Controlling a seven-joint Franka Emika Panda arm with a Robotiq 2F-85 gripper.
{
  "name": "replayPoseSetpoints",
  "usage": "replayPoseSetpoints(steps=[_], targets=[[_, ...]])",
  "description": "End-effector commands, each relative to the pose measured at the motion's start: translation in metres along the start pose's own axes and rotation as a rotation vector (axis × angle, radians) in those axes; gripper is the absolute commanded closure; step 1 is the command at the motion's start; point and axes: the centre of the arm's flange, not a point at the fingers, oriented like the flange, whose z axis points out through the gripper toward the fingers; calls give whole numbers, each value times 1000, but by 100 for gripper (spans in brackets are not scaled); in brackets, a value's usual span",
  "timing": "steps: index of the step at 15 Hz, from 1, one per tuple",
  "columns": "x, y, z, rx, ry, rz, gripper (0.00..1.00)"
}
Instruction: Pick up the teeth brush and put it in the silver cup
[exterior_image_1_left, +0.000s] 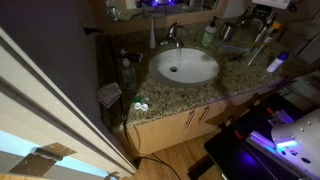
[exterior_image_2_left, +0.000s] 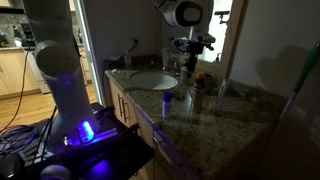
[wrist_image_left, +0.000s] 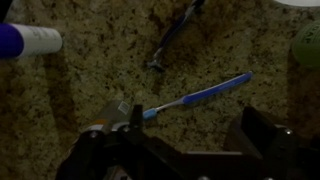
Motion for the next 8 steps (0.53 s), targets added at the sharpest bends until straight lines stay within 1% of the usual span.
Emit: replayPoseSetpoints(steps=[1,3,4,5,6,8], targets=[[18,-12,23,49,-54,190,0],[26,-11,26,86,-76,301,0],[25,-8,20,116,-84,348,0],[14,-8,24,70,-77,268,0],[18,-7,23,83,-83,301,0],[21,-6,20,93,-84,327,0]])
